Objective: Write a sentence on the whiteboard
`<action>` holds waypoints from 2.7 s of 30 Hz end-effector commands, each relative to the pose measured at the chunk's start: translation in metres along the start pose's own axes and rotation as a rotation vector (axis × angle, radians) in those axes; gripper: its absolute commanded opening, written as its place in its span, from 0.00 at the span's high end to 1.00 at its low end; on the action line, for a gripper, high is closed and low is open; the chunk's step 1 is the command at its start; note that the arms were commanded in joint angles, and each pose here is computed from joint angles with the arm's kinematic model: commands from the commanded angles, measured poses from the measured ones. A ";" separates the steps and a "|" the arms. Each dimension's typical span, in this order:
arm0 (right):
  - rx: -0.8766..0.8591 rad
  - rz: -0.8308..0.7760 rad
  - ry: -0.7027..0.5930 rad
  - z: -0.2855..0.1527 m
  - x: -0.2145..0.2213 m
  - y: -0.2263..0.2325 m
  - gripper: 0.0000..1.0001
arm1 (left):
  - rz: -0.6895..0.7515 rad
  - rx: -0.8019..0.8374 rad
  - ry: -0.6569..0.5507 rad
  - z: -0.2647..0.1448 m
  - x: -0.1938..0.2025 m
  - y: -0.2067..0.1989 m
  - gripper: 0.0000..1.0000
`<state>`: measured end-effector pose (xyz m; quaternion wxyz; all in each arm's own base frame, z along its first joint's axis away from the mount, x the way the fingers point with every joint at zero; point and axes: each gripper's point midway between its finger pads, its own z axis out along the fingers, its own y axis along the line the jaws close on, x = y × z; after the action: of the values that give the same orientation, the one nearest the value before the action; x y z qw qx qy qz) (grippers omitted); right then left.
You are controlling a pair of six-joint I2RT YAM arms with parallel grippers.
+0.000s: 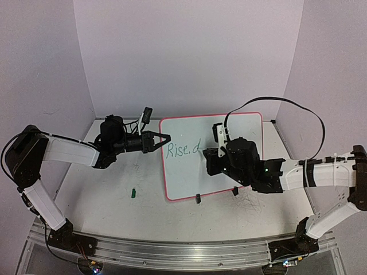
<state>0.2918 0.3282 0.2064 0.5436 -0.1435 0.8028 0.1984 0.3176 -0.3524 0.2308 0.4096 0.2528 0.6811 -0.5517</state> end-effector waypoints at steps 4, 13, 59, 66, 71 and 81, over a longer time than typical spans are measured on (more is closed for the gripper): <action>0.039 -0.007 0.041 -0.006 0.014 -0.012 1.00 | 0.040 -0.057 -0.031 0.003 -0.009 0.012 1.00; -0.077 0.065 -0.087 -0.035 -0.032 0.000 1.00 | 0.037 -0.061 -0.027 0.003 -0.007 0.013 1.00; 0.000 0.022 -0.082 -0.005 -0.026 -0.006 1.00 | 0.036 -0.046 -0.027 0.004 -0.010 0.010 1.00; 0.004 0.023 -0.043 -0.005 -0.010 -0.010 1.00 | 0.038 -0.047 -0.028 0.004 -0.010 0.010 1.00; 0.004 0.024 -0.019 -0.005 0.000 -0.011 1.00 | 0.040 -0.045 -0.030 0.003 -0.011 0.009 1.00; 0.021 0.016 0.013 -0.007 0.012 -0.018 1.00 | 0.039 -0.045 -0.031 0.003 -0.011 0.008 1.00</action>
<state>0.2913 0.3152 0.2024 0.5444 -0.1359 0.8028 0.2015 0.3173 -0.3526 0.2315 0.4098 0.2540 0.6800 -0.5525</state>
